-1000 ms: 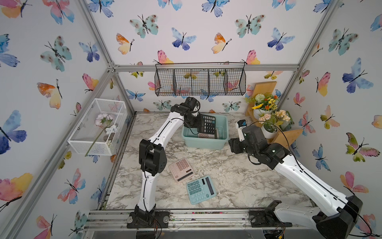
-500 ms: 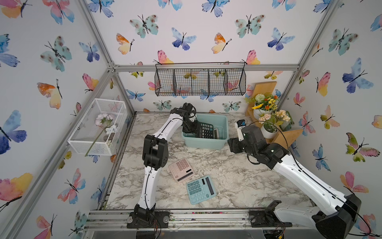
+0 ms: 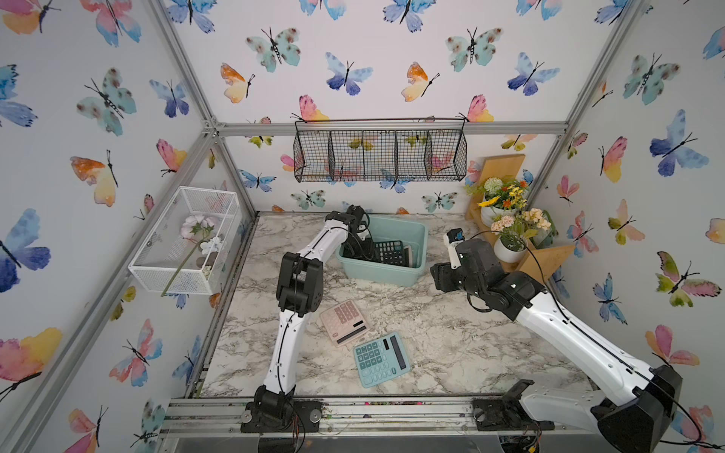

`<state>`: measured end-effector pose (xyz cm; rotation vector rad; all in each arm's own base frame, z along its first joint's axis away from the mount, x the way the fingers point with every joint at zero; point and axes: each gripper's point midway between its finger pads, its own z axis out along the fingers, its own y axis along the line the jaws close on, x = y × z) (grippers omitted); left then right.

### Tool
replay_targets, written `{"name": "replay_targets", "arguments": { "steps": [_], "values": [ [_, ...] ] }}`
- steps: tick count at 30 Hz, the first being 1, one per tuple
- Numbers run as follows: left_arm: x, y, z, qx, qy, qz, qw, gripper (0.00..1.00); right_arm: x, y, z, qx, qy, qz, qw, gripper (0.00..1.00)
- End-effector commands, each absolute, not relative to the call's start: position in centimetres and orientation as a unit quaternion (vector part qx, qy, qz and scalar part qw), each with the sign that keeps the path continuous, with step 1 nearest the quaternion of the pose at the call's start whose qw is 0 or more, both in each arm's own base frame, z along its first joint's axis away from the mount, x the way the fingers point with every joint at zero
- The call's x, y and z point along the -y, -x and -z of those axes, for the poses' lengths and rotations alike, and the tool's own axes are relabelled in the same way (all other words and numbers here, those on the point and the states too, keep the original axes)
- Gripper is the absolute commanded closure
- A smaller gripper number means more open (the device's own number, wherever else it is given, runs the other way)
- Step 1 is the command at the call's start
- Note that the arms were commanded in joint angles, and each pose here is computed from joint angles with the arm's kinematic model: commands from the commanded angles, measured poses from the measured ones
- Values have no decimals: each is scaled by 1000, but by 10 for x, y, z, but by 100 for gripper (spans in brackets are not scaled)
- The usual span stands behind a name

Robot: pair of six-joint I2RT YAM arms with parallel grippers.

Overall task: Put the calculator in the storage box
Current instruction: Place the calculator in the storage box, then pick up the calculator from the center of the board.

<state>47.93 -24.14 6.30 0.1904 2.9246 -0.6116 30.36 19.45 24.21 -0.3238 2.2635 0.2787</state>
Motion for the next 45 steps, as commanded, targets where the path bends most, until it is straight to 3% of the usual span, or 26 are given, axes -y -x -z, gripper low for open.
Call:
{"name": "replay_targets", "arguments": {
  "steps": [1,12,16,25,30,39,45],
  "values": [
    [227,-484,-95,-976,-59,184,103,37,-198,-302,-242,-897,127,-123,404,35],
    [253,-463,-252,-928,-102,254,254,8,-221,-284,-237,-900,163,-185,359,34],
    [234,-446,-286,-917,-89,243,305,6,-234,-264,-216,-911,185,-222,293,35],
    [159,-413,-307,-899,0,175,400,5,-274,-206,-134,-926,244,-250,145,35],
    [126,-390,-303,-888,42,168,427,5,-285,-194,-112,-927,241,-264,118,35],
    [99,-361,-270,-890,73,157,421,7,-303,-174,-80,-917,235,-315,64,39],
    [88,-346,-242,-898,93,145,404,17,-310,-160,-62,-916,239,-321,34,41]
  ]
}}
